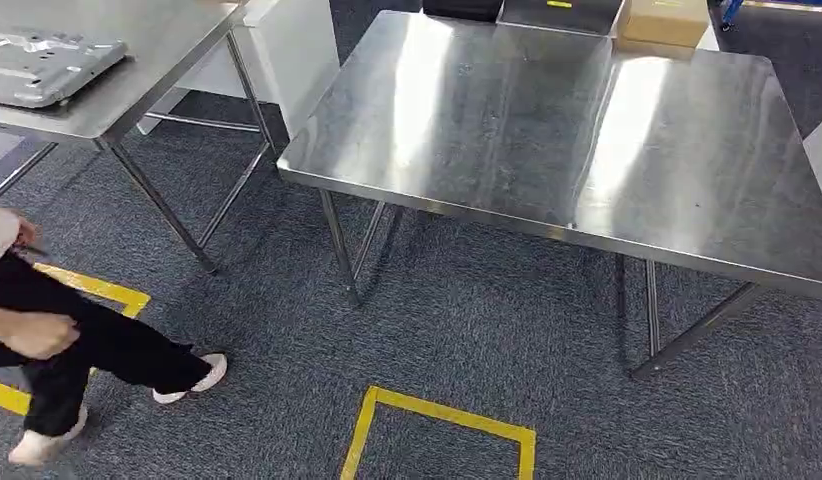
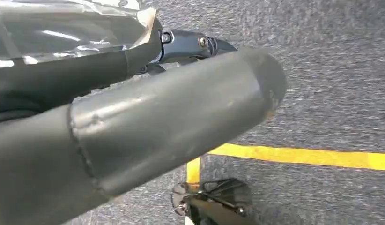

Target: Take the parts from the cabinet and place them on the table.

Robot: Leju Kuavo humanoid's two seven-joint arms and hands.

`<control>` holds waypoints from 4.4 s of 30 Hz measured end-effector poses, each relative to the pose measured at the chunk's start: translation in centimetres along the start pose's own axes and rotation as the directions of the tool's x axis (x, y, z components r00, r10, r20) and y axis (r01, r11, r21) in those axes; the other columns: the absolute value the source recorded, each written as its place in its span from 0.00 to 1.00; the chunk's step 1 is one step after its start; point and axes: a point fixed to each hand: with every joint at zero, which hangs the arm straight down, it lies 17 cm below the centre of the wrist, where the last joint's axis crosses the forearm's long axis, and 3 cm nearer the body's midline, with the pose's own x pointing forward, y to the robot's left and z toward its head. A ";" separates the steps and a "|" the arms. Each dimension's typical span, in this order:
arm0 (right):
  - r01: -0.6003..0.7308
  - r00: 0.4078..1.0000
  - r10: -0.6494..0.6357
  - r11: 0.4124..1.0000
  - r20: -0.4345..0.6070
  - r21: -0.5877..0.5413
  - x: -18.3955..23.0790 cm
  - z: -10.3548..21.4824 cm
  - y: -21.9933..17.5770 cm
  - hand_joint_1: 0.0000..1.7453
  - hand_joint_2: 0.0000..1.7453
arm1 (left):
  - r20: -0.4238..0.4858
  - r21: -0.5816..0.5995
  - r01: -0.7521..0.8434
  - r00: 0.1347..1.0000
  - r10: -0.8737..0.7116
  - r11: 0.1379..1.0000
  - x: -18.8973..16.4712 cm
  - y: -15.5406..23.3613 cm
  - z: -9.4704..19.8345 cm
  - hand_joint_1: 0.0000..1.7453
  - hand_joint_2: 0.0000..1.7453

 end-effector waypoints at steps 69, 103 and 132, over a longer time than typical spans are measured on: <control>-0.146 0.988 0.139 0.983 0.071 0.115 0.8 0.3 1.7 0.00 0.00 | -0.001 0.010 0.011 1.000 -0.011 1.000 0.2 -0.1 -0.1 0.00 0.00; -0.242 0.970 0.235 0.962 0.069 0.126 0.2 0.6 2.7 0.00 0.00 | -0.145 -0.027 0.052 0.988 -0.055 0.998 -2.4 -0.6 0.2 0.00 1.00; -0.364 0.930 0.349 0.918 0.119 0.156 1.4 0.7 3.8 0.00 0.00 | -0.379 -0.040 -0.090 0.923 0.068 0.995 -6.5 -1.8 1.7 0.00 0.00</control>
